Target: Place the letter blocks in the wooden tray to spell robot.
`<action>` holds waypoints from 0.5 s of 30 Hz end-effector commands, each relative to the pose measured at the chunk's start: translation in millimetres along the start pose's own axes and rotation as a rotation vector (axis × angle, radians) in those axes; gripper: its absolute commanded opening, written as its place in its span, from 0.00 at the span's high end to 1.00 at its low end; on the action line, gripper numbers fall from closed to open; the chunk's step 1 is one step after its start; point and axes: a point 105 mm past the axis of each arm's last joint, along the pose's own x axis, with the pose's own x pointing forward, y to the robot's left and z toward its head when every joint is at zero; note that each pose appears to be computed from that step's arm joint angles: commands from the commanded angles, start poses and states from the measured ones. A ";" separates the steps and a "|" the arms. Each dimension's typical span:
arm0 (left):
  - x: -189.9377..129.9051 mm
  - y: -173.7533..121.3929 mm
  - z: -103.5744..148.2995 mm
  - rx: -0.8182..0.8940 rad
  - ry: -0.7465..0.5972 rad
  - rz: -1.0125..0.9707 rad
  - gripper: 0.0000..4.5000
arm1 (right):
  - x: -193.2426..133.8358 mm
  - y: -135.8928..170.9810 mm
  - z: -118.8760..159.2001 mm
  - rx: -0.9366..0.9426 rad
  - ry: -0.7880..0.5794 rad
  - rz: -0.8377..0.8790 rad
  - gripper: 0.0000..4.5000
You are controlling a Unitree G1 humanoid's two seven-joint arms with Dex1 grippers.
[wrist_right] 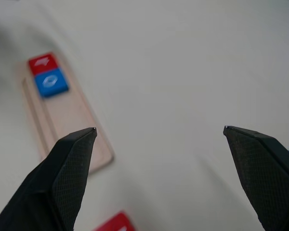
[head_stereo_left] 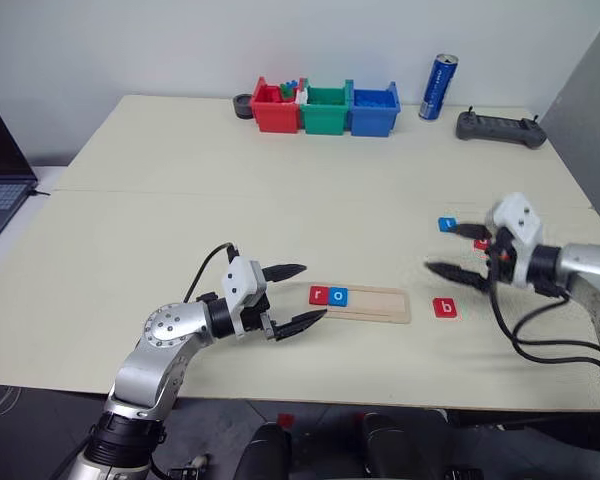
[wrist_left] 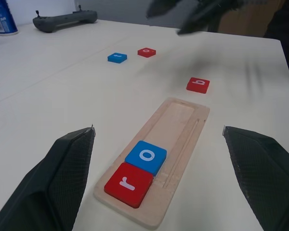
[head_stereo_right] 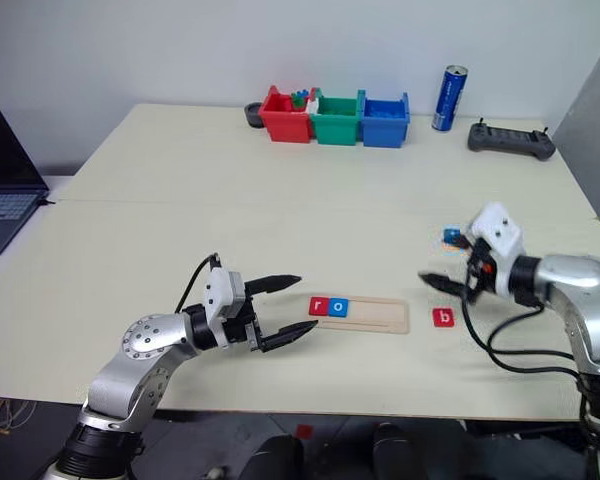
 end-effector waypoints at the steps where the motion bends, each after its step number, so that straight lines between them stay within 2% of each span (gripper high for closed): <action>1: 2.7 -5.4 9.2 0.020 -0.032 -0.031 0.00 | -4.3 0.0 -10.8 -0.113 0.014 0.089 0.00; 6: 1.3 -6.5 9.2 0.018 -0.031 -0.041 0.00 | -3.5 9.6 -32.6 -0.122 0.048 0.191 0.00; 15: 0.5 -4.9 10.5 0.027 -0.028 -0.055 0.00 | 1.9 15.5 -48.5 -0.141 0.075 0.248 0.00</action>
